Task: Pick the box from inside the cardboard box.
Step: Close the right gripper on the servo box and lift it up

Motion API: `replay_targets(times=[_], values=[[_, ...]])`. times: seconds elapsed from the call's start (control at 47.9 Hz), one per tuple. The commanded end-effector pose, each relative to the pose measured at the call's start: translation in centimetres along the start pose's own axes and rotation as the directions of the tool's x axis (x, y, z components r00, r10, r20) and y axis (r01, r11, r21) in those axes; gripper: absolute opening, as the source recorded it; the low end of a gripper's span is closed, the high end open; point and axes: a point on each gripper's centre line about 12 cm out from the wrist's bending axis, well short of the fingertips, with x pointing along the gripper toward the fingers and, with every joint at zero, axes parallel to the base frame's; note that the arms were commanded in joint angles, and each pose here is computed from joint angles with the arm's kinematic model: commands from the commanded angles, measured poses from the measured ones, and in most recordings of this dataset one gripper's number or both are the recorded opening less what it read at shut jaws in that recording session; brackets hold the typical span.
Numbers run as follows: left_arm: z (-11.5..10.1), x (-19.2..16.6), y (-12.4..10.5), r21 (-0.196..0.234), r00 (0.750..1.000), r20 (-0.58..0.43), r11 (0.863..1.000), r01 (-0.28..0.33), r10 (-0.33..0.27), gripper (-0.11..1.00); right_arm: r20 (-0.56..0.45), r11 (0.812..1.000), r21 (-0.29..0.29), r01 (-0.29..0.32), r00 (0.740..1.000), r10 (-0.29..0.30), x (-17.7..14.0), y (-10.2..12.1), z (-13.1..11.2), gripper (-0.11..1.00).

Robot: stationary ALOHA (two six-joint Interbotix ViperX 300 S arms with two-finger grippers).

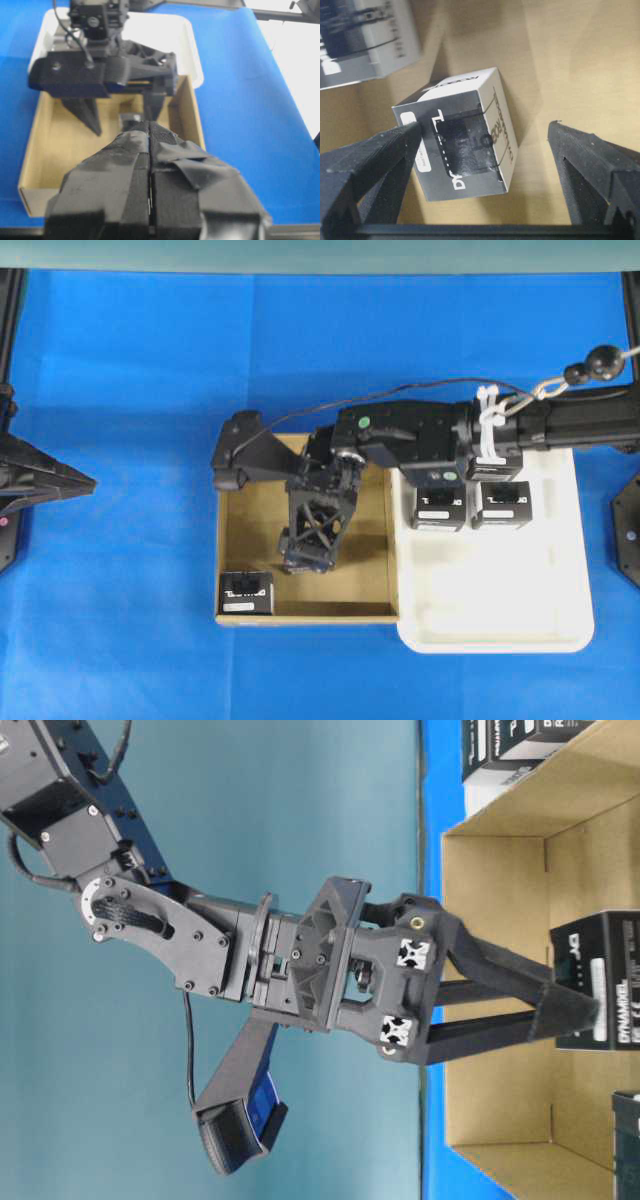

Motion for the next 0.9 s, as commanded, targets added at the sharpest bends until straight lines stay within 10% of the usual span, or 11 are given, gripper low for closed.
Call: replay_targets(times=[0.0, 0.877], values=[[1.0, 0.0, -0.1, 0.002, 1.0, 0.02, 1.0, 0.003, -0.003, -0.06, -0.013, 1.0, 0.014, 0.017, 1.0, -0.017, 0.3, -1.4, -0.2, 1.0], [1.0, 0.0, -0.1, 0.003, 1.0, 0.023, 1.0, 0.003, -0.003, -0.06, 0.061, 1.0, 0.019, 0.015, 0.998, -0.016, -2.5, -2.2, 0.9, 1.0]])
